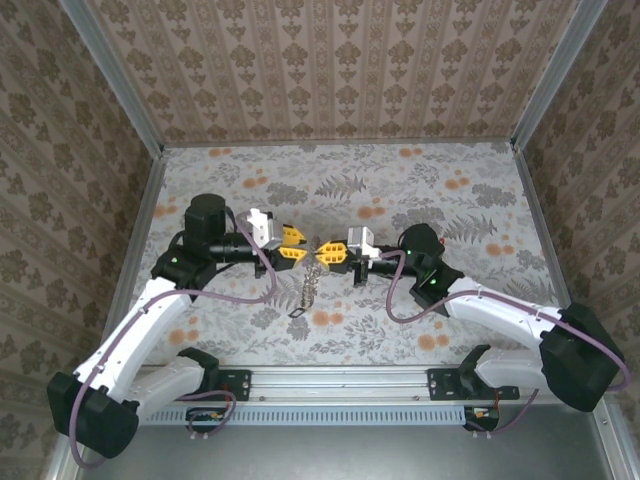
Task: Put the keys on the keyring
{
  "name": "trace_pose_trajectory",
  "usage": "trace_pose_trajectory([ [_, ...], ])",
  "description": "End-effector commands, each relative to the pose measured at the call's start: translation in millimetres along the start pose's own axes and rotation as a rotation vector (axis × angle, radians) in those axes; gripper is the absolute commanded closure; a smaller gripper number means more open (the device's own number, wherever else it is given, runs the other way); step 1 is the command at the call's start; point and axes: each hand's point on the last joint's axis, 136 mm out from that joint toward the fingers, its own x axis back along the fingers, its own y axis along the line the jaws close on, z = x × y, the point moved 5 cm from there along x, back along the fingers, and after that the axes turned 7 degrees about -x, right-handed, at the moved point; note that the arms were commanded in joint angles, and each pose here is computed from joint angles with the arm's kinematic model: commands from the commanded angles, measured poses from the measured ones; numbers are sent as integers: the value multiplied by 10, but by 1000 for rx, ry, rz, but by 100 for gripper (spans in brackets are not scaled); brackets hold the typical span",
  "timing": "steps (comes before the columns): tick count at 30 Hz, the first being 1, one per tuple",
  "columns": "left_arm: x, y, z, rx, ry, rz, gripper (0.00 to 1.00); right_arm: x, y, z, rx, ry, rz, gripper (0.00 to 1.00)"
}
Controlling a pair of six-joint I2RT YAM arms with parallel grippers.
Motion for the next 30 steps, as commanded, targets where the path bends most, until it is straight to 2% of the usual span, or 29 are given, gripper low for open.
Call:
trace_pose_trajectory([
  [1, -3, -9, -136, 3, -57, 45, 73, -29, -42, -283, 45, -111, 0, 100],
  [6, -48, 35, -140, 56, -55, 32, 73, -63, -78, -277, 25, -121, 9, 100],
  [17, -287, 16, -220, 105, -73, 98, 77, -134, -123, -299, -27, -180, 2, 100],
  [26, -190, -81, -405, 5, -101, 70, 74, -110, -111, -210, 3, -89, 13, 100],
  [30, -173, -275, -469, -55, -96, 208, 74, -74, -63, -268, 26, -68, -5, 100],
])
